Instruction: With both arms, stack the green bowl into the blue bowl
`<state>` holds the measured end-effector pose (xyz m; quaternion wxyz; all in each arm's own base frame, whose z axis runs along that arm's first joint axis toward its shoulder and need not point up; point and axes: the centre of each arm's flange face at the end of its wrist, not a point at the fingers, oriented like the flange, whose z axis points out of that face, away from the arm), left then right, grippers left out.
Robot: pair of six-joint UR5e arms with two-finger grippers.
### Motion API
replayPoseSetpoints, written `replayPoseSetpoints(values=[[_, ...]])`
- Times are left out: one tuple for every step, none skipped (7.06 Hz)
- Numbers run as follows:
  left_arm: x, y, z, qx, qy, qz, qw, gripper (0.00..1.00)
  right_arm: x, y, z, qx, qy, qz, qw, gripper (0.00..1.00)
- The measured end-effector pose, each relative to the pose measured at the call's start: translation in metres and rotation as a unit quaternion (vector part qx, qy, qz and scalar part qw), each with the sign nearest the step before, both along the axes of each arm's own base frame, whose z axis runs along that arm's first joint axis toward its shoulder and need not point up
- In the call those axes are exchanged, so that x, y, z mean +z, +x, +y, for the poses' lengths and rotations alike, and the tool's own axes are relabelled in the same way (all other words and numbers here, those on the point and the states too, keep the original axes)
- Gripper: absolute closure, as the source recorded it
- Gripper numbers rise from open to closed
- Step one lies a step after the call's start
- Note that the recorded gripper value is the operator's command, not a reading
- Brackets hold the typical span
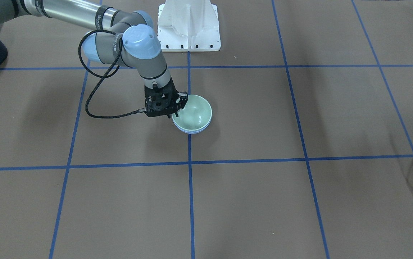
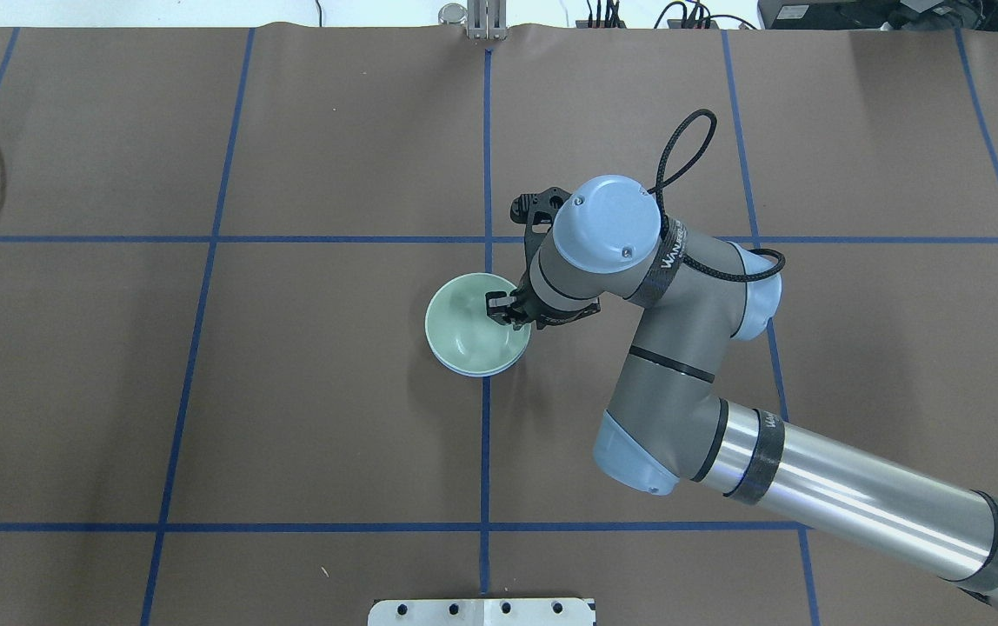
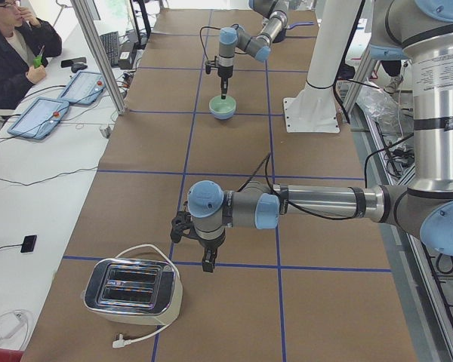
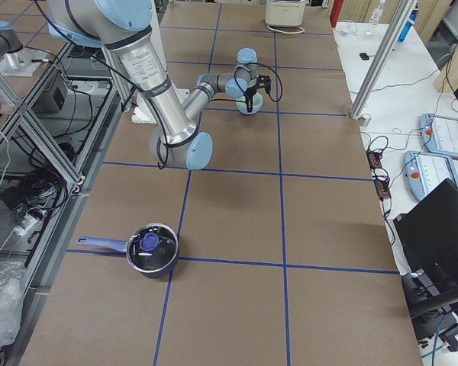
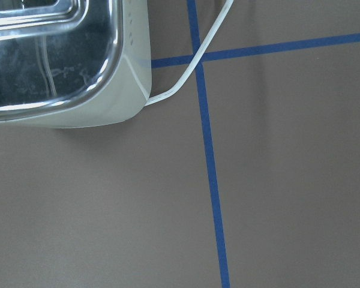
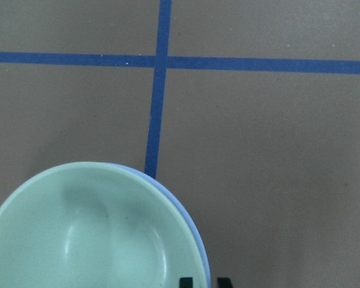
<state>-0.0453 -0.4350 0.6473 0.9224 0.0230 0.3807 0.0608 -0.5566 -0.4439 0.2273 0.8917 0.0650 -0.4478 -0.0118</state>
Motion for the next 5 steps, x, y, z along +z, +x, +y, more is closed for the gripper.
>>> replayPoseSetpoints(values=[[0.000,0.000,0.000,0.000,0.000,0.000,1.0000,0.02,-0.001,0.000,-0.003,0.013,-0.004,-0.002,0.9999,0.00],[0.000,0.000,0.000,0.000,0.000,0.000,1.0000,0.02,-0.002,0.005,-0.008,0.027,-0.008,-0.003,0.9996,0.00],[0.000,0.000,0.000,0.000,-0.001,0.001,1.0000,0.02,-0.005,0.014,-0.018,0.037,-0.010,-0.004,0.9993,0.00],[0.000,0.000,0.000,0.000,-0.001,0.001,1.0000,0.02,-0.008,0.029,-0.030,0.043,-0.010,-0.007,0.9990,0.00],[0.000,0.000,0.000,0.000,-0.001,0.001,1.0000,0.02,-0.009,0.051,-0.049,0.044,-0.010,-0.009,0.9990,0.00]])
